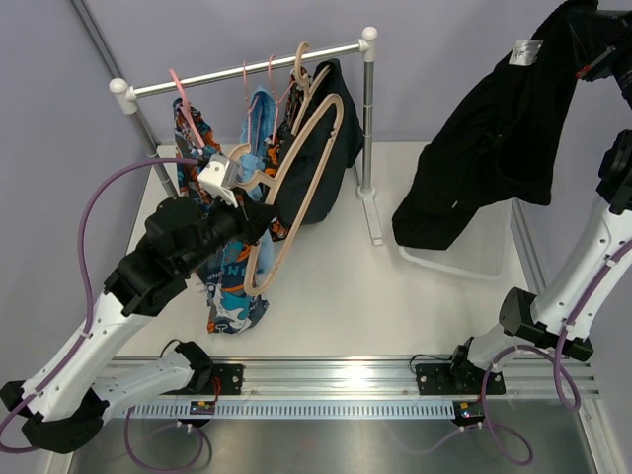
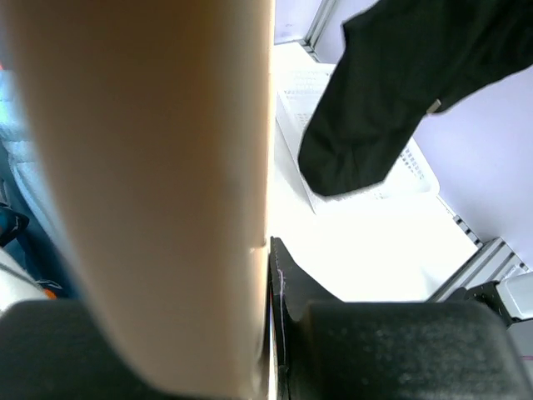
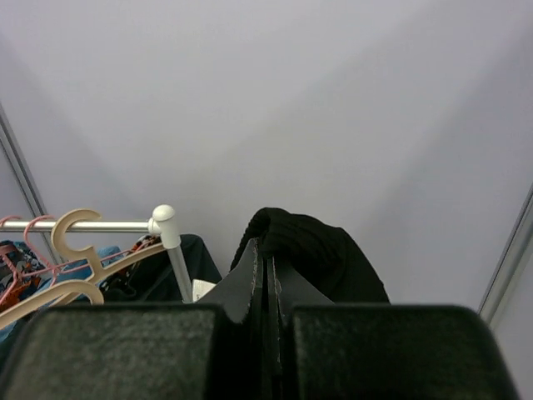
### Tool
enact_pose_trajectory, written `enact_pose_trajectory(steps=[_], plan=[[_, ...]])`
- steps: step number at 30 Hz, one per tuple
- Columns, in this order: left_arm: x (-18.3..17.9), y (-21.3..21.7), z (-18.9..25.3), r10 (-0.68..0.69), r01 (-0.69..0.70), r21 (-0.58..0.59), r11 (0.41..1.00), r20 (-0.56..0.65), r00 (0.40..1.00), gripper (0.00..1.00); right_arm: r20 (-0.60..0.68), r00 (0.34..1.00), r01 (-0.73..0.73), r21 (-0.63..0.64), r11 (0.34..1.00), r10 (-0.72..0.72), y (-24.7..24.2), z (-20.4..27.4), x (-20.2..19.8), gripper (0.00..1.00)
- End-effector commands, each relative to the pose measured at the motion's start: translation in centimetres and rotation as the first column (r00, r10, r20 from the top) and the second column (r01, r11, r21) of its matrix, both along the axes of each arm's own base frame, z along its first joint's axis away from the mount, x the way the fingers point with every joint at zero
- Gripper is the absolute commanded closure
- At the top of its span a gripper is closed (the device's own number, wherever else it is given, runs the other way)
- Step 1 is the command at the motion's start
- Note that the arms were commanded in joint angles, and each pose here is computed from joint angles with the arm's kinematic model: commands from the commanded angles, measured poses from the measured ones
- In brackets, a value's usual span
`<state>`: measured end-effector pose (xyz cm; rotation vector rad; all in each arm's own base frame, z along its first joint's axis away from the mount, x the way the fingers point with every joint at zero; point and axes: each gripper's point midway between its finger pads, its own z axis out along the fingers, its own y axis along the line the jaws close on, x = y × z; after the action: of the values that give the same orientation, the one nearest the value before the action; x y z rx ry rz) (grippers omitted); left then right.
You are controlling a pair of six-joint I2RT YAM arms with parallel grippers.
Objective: Remove the shorts from the hanger
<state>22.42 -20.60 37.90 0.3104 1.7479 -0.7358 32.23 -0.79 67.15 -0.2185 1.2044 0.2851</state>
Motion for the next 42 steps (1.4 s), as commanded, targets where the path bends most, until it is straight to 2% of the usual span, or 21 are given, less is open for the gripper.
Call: enact_pose_trajectory(steps=[1,8,12,19,20,22,23,25,27,28,29,31,32,34,37,41,42], plan=[[-0.1,-0.9,1.5,-0.033,0.035,-0.042,0.999,0.041,0.999,1.00,0.072,0.997,-0.035,0.012,0.999,0.034,0.0,2.0,-0.5,1.00],[0.2,-1.1,1.2,-0.037,0.038,-0.032,0.999,0.033,0.999,1.00,-0.003,0.999,-0.048,0.032,0.998,0.048,-1.3,-0.5,2.6,1.00],[0.3,-1.2,1.0,-0.037,0.038,-0.027,0.999,0.032,0.999,1.00,-0.123,0.974,-0.183,0.087,0.979,0.192,0.0,-4.1,4.3,1.00],[1.1,-1.4,0.5,-0.013,0.013,0.002,1.000,-0.006,1.000,1.00,-0.275,0.909,-0.298,0.095,0.950,0.313,5.0,-10.9,5.7,1.00],[1.3,-1.5,0.3,-0.006,0.006,0.008,1.000,-0.016,1.000,1.00,-0.325,0.891,-0.290,0.130,0.948,0.317,4.9,-13.3,6.8,1.00],[1.5,-1.3,0.3,0.009,-0.008,0.018,1.000,-0.030,1.000,1.00,-0.339,0.886,-0.283,0.143,0.948,0.316,5.0,-14.7,7.0,1.00],[1.6,-1.3,0.2,0.015,-0.014,0.023,1.000,-0.034,0.999,1.00,-0.384,0.868,-0.265,0.175,0.948,0.314,4.7,-17.1,7.8,1.00],[1.9,-1.2,-0.1,0.029,-0.028,0.035,0.999,-0.047,0.998,1.00,-0.417,0.859,-0.243,0.180,0.953,0.297,4.4,-19.1,7.9,1.00],[2.2,-1.4,0.1,0.034,-0.033,0.037,0.999,-0.050,0.998,1.00,-0.490,0.826,-0.204,0.202,0.958,0.279,3.8,-23.4,8.5,1.00],[2.3,-1.5,0.0,0.035,-0.033,0.039,0.999,-0.054,0.998,1.00,-0.501,0.824,-0.197,0.187,0.962,0.266,3.8,-24.5,8.1,1.00],[2.4,-1.6,0.4,0.032,-0.030,0.033,0.999,-0.051,0.998,1.00,-0.558,0.792,-0.157,0.204,0.966,0.246,3.4,-27.9,8.3,1.00],[2.8,-2.1,0.4,0.030,-0.028,0.037,0.999,-0.060,0.998,1.00,-0.573,0.792,-0.129,0.180,0.975,0.211,2.8,-29.7,7.2,1.00],[2.9,-2.3,1.0,0.028,-0.027,0.027,0.999,-0.052,0.998,1.00,-0.615,0.764,-0.093,0.195,0.976,0.196,2.3,-32.6,7.0,1.00],[3.3,-2.9,0.9,0.025,-0.023,0.035,0.999,-0.060,0.998,1.00,-0.614,0.774,-0.054,0.178,0.983,0.154,1.1,-33.4,5.9,1.00],[4.1,-3.6,1.4,0.028,-0.026,0.038,0.999,-0.061,0.998,1.00,-0.649,0.755,0.002,0.144,0.990,0.093,-0.7,-36.2,4.9,1.00],[5.2,-4.7,1.6,0.039,-0.035,0.044,0.998,-0.078,0.996,1.00,-0.739,0.673,0.031,0.075,0.997,0.035,-2.0,-41.0,4.8,1.00],[5.5,-4.9,1.5,0.049,-0.045,0.048,0.998,-0.085,0.995,1.00,-0.784,0.619,0.030,0.084,0.996,0.048,-2.1,-43.0,4.8,1.00]])
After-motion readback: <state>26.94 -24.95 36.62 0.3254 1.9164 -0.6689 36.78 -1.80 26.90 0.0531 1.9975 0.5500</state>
